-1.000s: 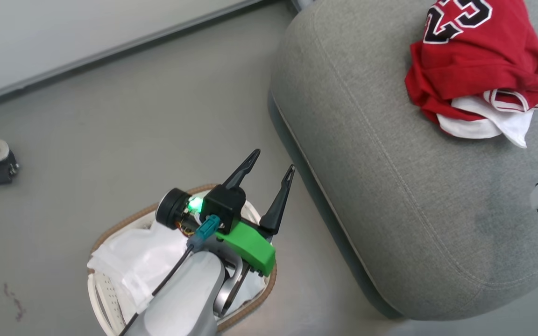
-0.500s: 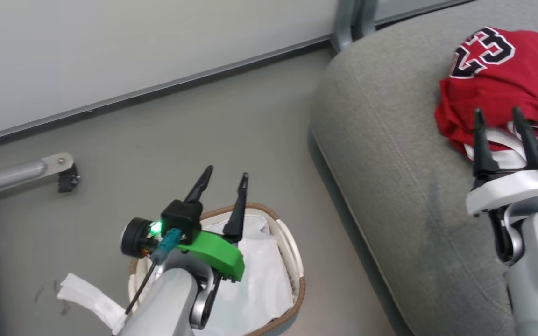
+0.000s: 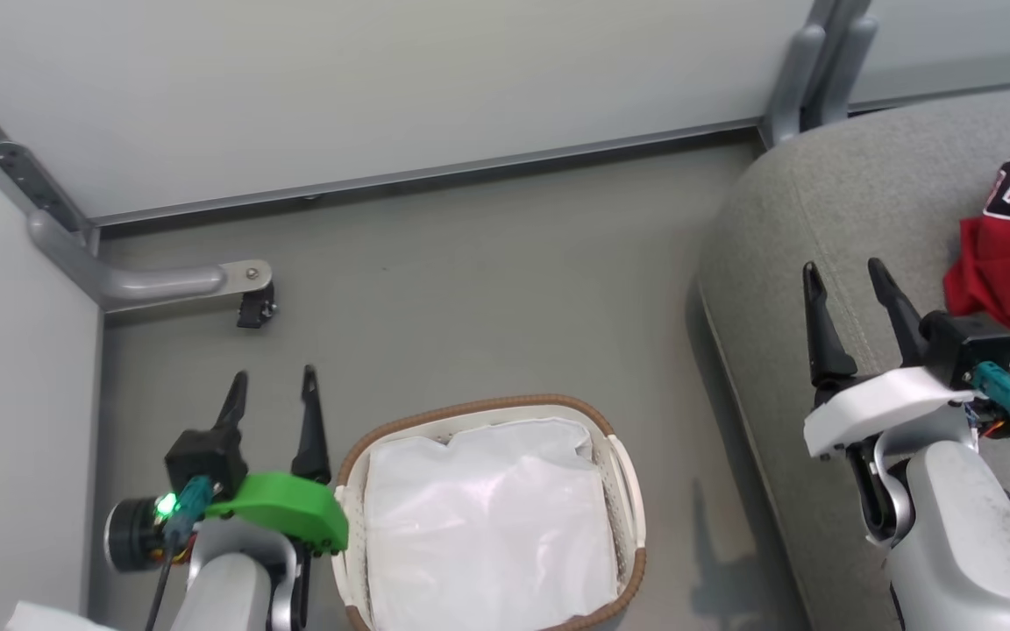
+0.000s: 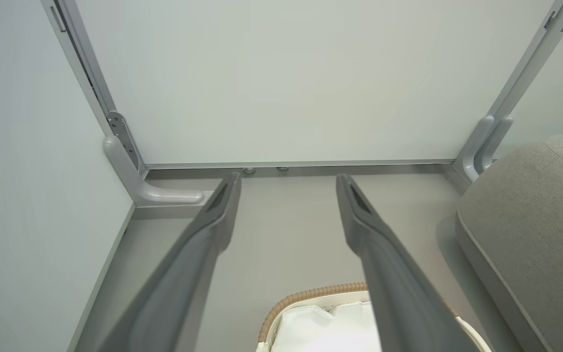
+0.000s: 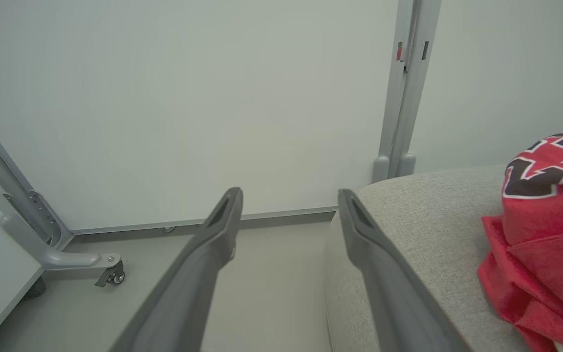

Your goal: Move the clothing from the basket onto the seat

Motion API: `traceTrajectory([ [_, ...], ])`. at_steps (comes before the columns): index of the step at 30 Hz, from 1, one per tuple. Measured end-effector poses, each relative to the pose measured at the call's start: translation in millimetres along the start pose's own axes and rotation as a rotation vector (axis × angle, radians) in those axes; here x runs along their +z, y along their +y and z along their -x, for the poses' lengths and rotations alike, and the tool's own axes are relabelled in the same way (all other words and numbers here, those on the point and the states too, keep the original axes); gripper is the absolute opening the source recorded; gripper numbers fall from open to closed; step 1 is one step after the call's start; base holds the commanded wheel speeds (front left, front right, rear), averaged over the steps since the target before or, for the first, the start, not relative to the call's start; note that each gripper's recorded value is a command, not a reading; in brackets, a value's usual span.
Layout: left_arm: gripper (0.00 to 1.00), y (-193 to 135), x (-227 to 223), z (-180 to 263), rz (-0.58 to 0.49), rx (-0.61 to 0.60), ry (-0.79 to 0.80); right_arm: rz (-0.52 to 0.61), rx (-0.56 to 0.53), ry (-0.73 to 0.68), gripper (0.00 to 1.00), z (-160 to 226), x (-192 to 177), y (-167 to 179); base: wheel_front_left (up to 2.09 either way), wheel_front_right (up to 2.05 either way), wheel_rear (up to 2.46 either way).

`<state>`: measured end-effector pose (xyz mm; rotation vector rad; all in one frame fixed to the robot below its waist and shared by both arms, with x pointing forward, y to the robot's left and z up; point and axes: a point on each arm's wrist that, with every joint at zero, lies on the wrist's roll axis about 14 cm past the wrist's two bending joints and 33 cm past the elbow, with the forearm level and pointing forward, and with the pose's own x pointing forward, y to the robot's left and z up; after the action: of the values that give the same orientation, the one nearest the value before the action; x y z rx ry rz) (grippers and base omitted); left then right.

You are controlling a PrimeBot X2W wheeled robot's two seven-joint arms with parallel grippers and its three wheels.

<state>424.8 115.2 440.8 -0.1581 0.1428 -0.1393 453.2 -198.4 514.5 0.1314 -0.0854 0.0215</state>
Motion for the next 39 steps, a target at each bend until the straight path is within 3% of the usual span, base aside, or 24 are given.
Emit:
traceTrajectory([
  [10,1.0,44,-7,47,0.041,0.136,0.006,-0.022,0.041,0.045,1.0,23,-15,22,0.0,0.0,0.0],
  [20,1.0,52,-13,72,0.074,0.159,0.01,-0.029,0.021,0.085,1.0,53,-27,17,0.0,0.0,0.0],
  [21,0.0,52,-15,73,0.083,0.161,0.013,-0.031,0.019,0.089,0.0,54,-28,17,0.0,0.0,0.0],
  [28,0.0,54,-34,80,0.117,0.181,0.077,-0.071,-0.008,0.189,0.0,73,-59,15,0.0,0.0,0.0],
  [39,0.0,61,-30,79,0.307,0.225,0.065,-0.263,-0.07,0.18,0.0,70,-52,8,0.0,0.0,0.0],
])
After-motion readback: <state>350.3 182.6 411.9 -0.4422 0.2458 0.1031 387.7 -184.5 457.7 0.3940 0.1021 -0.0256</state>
